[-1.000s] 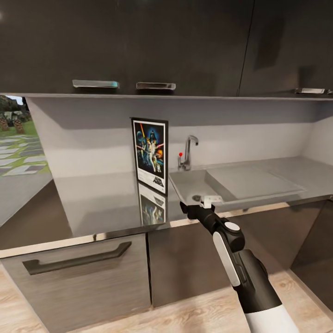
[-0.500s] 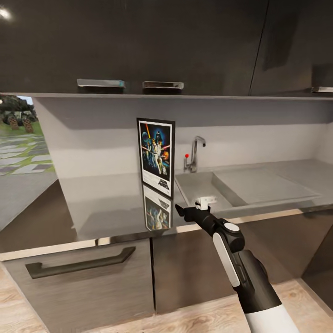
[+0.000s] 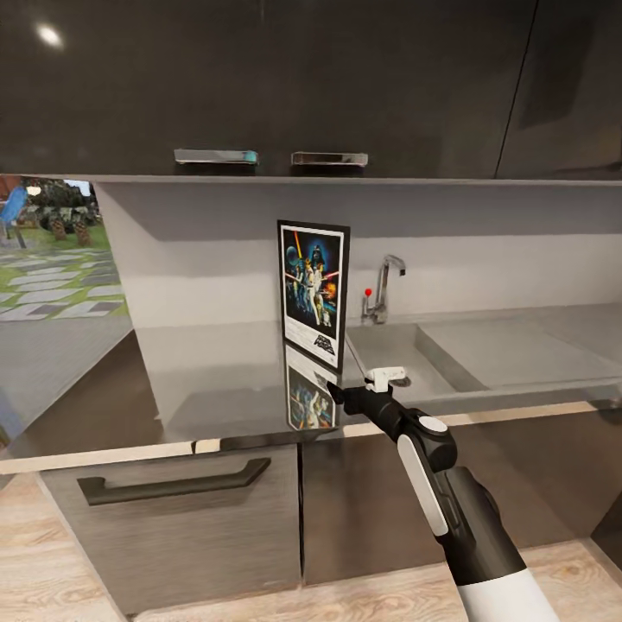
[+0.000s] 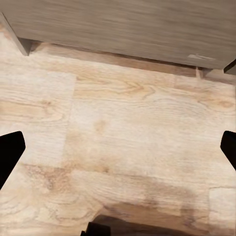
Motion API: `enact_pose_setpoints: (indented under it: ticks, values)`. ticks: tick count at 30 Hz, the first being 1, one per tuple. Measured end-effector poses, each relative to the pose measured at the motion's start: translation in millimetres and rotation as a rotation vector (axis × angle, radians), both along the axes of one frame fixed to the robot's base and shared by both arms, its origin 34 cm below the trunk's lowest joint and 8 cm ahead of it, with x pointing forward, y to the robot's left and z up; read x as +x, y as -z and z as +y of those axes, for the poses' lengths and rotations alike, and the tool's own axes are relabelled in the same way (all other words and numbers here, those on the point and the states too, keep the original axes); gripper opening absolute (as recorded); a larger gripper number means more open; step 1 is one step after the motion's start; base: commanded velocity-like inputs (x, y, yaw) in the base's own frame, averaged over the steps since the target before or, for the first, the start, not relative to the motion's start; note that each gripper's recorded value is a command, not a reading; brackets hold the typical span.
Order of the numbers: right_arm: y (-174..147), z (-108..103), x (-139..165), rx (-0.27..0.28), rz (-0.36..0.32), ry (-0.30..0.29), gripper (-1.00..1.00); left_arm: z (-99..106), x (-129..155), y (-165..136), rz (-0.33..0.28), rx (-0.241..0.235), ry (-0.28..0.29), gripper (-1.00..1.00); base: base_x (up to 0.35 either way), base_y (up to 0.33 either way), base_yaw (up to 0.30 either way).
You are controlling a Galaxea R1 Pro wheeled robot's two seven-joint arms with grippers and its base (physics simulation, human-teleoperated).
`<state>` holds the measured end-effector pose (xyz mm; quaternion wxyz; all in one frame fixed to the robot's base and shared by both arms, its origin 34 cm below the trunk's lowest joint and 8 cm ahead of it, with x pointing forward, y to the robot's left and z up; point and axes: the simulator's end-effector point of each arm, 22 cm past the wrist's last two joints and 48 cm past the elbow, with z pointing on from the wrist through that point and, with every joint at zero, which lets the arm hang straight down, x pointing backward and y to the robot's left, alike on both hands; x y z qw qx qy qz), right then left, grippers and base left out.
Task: Pick up the poster from the kitchen countertop and hang it on one of the wall nails in the kitchen.
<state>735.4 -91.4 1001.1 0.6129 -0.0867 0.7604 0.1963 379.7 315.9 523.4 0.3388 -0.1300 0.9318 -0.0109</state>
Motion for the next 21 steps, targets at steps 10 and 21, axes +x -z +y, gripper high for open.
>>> enact_pose_setpoints:
  ticks: [10, 21]
  values:
    - [-0.1, -0.3, 0.1, -0.001, 0.000, 0.001, 1.00, 0.2, 0.0, -0.1, 0.000, 0.000, 0.000, 1.00, 0.178, -0.001, 0.001]
    - [3.2, 0.9, 0.8, -0.002, 0.000, 0.000, 1.00, -5.4, -1.0, 0.7, 0.000, -0.006, -0.006, 1.00, 0.115, -0.047, 0.000]
